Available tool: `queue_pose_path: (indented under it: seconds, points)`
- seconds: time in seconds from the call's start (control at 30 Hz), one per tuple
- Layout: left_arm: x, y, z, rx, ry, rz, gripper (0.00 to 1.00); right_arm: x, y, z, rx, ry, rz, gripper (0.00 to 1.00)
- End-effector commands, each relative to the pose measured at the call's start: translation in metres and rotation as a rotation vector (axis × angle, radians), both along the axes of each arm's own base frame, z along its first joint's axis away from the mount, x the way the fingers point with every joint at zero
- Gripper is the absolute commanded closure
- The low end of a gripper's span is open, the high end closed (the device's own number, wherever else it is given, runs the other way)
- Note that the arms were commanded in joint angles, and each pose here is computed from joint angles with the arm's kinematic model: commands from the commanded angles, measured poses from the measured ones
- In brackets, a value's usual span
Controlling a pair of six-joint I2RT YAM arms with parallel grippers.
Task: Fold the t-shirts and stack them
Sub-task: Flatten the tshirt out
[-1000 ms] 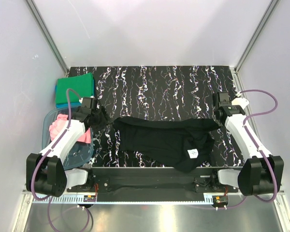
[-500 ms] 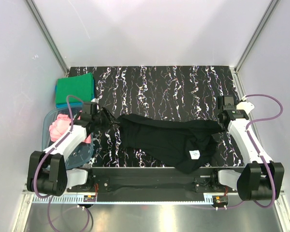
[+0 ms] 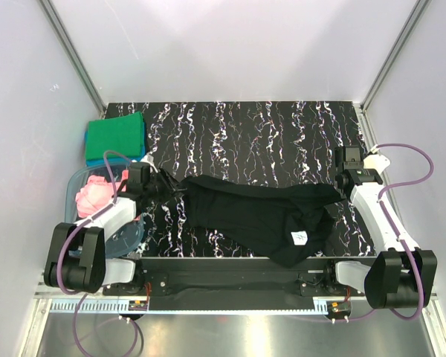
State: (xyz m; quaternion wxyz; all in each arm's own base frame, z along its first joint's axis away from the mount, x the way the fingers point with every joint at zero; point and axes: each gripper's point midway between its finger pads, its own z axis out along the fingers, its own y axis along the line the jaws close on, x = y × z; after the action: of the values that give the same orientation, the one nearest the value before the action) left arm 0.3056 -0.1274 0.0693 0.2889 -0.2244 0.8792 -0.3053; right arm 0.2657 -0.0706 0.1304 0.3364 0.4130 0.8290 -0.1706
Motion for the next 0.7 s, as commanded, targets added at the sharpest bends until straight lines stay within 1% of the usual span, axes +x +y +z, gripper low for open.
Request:
queue_pose_path:
  seconds: [0.0,0.07,0.2,0.3,0.37,0.57,0.67]
  points:
    - [0.015,-0.009,0.021,-0.147,-0.129,0.028,0.51,0.009,-0.001,0.01,-0.008,-0.043,0.004,1.0]
    - [0.018,-0.01,0.026,-0.192,-0.133,0.048,0.5,0.008,-0.002,0.01,-0.012,-0.044,0.003,1.0]
    - [0.02,-0.007,0.017,-0.179,-0.084,0.074,0.46,0.009,-0.001,0.011,-0.006,-0.057,0.013,1.0]
    - [0.021,-0.001,0.013,-0.211,-0.063,0.132,0.46,0.009,-0.001,0.01,-0.005,-0.052,0.013,1.0]
    - [0.022,0.002,0.018,-0.301,-0.096,0.18,0.46,0.01,-0.001,0.01,-0.007,-0.048,0.017,1.0]
    - [0.022,0.003,0.018,-0.364,-0.062,0.223,0.46,0.011,0.0,0.01,-0.003,-0.055,0.02,1.0]
    - [0.023,0.003,0.022,-0.384,-0.074,0.227,0.46,0.011,0.0,0.01,-0.003,-0.054,0.02,1.0]
